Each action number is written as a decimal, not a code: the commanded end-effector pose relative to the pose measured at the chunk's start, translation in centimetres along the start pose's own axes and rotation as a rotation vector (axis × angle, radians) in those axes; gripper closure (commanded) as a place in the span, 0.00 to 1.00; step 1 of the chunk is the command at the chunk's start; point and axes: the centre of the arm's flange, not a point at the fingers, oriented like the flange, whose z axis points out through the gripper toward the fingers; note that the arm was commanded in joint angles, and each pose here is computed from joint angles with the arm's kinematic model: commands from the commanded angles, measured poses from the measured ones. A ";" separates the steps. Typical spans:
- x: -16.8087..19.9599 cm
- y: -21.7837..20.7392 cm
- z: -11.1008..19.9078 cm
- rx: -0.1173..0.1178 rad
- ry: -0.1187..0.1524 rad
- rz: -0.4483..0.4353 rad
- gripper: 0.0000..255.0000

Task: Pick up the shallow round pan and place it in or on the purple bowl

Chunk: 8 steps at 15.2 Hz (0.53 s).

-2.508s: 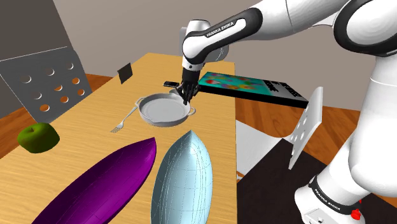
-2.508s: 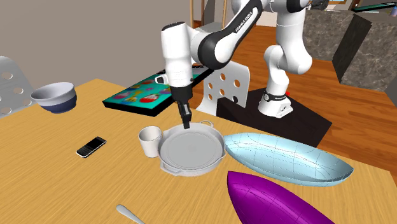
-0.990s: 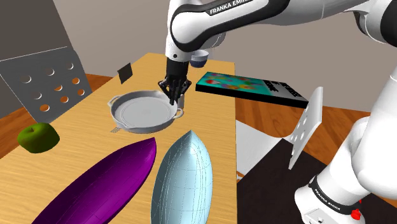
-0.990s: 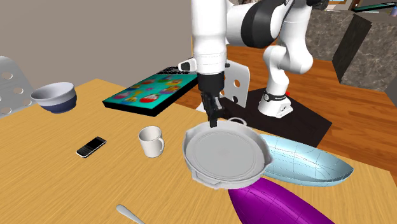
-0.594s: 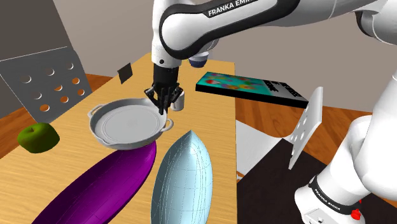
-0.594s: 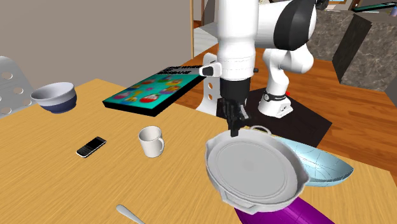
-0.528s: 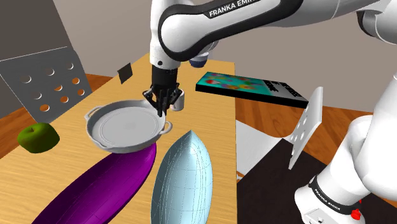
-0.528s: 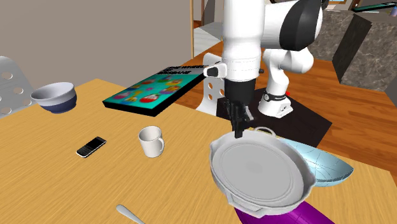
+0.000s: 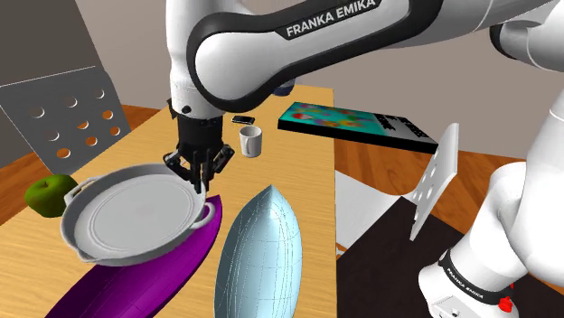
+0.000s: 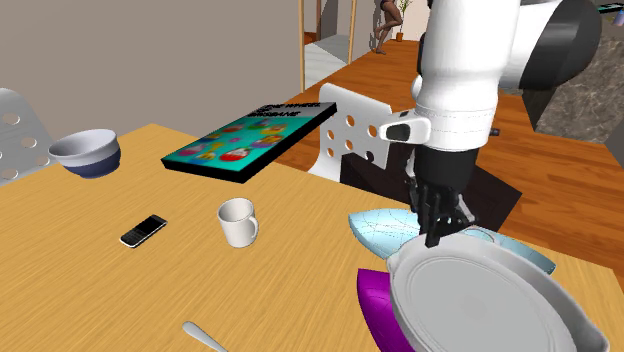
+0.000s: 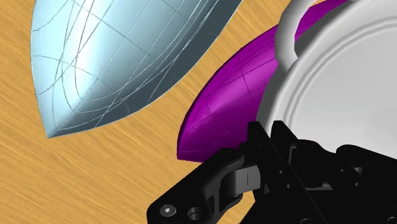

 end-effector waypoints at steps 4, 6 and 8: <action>-1.7 -2.8 1.5 0.001 0.001 0.001 1.00; -1.6 -2.6 2.6 0.001 0.001 0.001 1.00; -1.6 -2.4 3.6 0.001 0.001 0.001 1.00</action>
